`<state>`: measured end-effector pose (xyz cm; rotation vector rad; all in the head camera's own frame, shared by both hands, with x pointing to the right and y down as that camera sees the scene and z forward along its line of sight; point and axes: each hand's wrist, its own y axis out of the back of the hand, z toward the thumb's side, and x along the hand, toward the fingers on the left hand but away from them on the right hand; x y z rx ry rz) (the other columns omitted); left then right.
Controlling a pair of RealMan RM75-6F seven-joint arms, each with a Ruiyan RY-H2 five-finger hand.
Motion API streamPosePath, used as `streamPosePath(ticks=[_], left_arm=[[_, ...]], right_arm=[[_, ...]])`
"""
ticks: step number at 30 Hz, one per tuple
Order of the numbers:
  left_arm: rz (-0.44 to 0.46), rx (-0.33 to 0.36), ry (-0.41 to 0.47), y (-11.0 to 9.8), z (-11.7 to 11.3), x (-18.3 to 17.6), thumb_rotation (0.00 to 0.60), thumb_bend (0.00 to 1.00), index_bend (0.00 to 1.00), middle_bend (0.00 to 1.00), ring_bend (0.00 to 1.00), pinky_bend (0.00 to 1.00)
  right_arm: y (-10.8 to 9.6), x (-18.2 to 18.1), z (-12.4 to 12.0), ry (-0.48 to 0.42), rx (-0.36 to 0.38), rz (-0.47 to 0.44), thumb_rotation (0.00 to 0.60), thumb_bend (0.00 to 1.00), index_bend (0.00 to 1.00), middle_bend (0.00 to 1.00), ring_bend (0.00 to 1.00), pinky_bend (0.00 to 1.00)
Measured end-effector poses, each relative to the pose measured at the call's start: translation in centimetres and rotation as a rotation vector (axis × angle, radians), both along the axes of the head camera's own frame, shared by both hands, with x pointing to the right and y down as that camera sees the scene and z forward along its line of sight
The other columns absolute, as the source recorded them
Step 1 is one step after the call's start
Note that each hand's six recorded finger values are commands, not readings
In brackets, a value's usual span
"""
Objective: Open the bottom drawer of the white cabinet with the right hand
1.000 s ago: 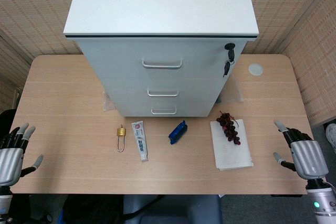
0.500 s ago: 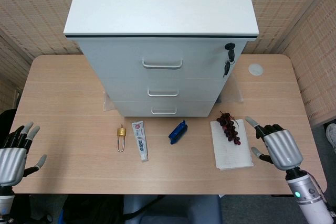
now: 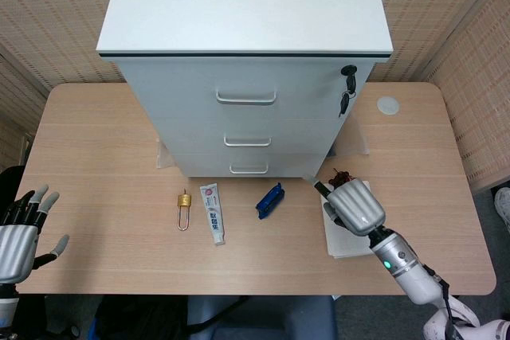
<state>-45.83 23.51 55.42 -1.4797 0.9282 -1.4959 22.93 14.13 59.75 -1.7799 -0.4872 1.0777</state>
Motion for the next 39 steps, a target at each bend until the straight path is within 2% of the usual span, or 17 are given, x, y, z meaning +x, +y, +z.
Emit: streamPosePath(ticks=[9, 15, 30, 39], left_arm=[[0.013, 0.004, 0.004, -0.1, 0.0, 0.1, 0.600, 0.27, 0.13, 0.07, 0.08, 0.15], [0.014, 0.002, 0.002, -0.2, 0.0, 0.0, 0.600, 0.27, 0.13, 0.07, 0.08, 0.15], [0.014, -0.012, -0.009, -0.2, 0.4, -0.2, 0.600, 0.27, 0.12, 0.07, 0.08, 0.15], [0.012, -0.018, -0.011, -0.1, 0.6, -0.3, 0.600, 0.27, 0.12, 0.07, 0.08, 0.15]], right_arm=[[-1.1, -5.4, 2.7, 0.015, -0.009, -0.050, 0.600, 0.52, 0.15, 0.87, 0.93, 0.95], [-1.9, -7.6, 4.3, 0.040, -0.016, -0.070, 0.600, 0.52, 0.15, 0.87, 0.94, 0.95], [-3.4, -10.1, 7.1, 0.080, -0.040, -0.080, 0.600, 0.52, 0.15, 0.87, 0.94, 0.95], [-3.3, -11.0, 7.9, 0.095, -0.058, -0.100, 0.600, 0.52, 0.15, 0.87, 0.94, 0.95]])
